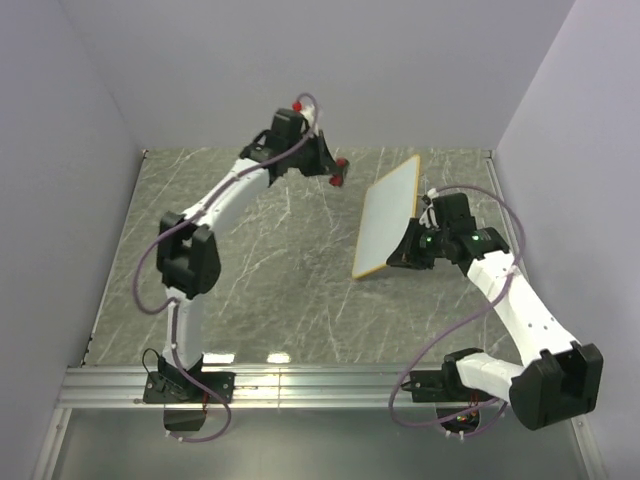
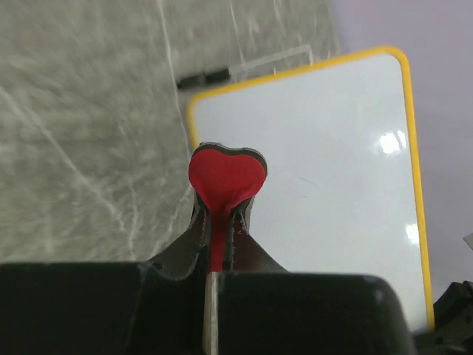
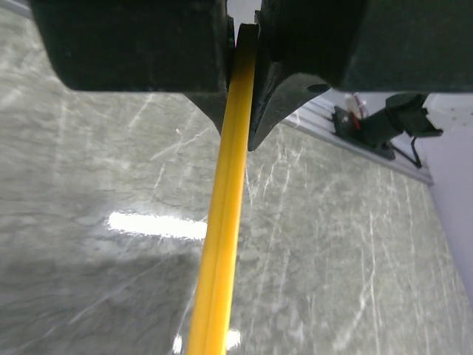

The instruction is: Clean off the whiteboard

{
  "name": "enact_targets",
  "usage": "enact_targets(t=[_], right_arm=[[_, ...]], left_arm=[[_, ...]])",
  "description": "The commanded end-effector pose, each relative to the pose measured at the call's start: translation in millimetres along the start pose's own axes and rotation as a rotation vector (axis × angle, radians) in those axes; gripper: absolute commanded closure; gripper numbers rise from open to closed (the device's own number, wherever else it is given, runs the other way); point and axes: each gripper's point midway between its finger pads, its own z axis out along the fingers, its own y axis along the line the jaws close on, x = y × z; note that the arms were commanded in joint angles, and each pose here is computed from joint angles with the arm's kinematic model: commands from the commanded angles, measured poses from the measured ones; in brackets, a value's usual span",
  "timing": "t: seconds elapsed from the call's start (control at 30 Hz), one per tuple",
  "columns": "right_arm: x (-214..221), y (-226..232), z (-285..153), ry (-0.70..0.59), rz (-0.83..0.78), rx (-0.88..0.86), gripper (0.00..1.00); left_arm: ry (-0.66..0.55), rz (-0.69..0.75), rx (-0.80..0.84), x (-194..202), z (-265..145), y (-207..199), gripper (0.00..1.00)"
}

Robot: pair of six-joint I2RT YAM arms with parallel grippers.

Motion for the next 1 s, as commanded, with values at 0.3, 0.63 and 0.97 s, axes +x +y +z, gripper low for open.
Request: enact_targets(t=[0.3,0.63,0.97], right_arm=[[-116,10,-92,-0.455,-0.078,0.150,1.00],[-126,-19,-54,-0.347,-0.077,0.158,1.00],[-104,-38,-36,-0.278,-0.096,0.185,1.00]], left_arm=[[0.282,-0.073,-0.615,127,-48,144,0.23],[0.293,-0.102,-0.679,155,-69,159,0.20],[0.290,-0.120,-0.658,163,-70,158,0.23]])
